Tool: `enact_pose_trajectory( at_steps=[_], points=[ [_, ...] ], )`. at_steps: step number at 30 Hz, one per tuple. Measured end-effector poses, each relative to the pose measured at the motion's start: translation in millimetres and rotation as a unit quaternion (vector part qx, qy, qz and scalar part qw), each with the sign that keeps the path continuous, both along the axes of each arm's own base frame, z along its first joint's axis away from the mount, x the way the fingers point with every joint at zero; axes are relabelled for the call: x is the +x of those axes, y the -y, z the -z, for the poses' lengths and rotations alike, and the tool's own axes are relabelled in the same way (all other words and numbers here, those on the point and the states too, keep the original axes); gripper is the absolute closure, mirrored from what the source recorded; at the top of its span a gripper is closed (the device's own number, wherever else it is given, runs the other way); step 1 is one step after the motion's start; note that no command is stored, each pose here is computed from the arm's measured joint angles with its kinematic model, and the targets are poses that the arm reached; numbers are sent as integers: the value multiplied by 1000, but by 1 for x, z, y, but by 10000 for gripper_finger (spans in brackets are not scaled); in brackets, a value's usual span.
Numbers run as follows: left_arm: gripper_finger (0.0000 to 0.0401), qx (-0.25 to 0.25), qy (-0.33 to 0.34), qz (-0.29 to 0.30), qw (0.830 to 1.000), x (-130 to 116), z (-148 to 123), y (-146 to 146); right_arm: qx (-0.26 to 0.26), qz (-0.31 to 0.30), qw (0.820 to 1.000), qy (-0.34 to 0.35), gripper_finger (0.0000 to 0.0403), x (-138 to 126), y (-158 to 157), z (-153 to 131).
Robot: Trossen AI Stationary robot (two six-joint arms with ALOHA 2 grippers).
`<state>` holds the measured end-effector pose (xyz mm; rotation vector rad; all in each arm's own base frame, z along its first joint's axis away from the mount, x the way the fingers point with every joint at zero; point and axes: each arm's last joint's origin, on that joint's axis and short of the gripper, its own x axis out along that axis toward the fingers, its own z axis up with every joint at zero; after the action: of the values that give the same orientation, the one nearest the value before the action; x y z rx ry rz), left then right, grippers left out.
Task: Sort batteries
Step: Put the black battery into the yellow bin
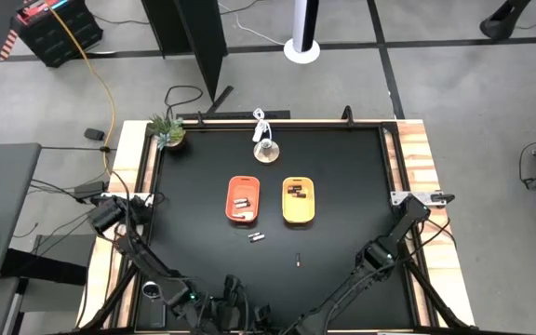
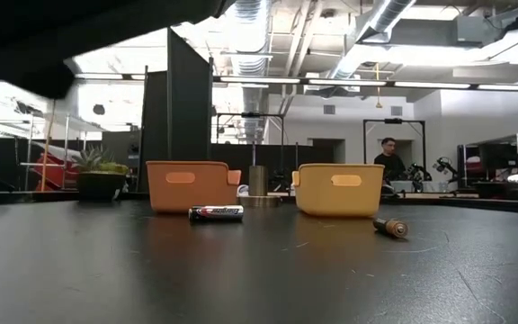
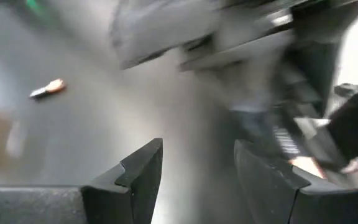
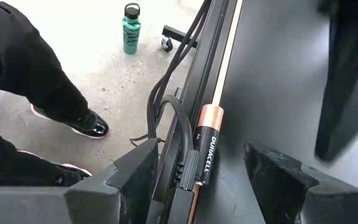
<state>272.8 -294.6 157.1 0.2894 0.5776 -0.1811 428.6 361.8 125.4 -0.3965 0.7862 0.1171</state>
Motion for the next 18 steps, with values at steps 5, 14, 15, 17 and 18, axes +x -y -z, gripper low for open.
enact_pose_trajectory(
  at_steps=[5,14,15,17,18],
  points=[
    [207,-11,-4,56,998,-23,-3,21,0,0,1000,0,147,0,0,0],
    [212,-40,29,103,993,-44,-9,44,0,0,1000,1,147,0,0,0],
    [218,-40,26,101,994,-44,-7,44,0,0,1000,1,147,0,0,0],
    [238,-39,23,99,994,-41,-1,44,-1,1,1000,2,147,0,0,0],
    [250,-36,22,101,994,-40,4,45,-3,3,1000,4,147,0,0,0]
  ],
)
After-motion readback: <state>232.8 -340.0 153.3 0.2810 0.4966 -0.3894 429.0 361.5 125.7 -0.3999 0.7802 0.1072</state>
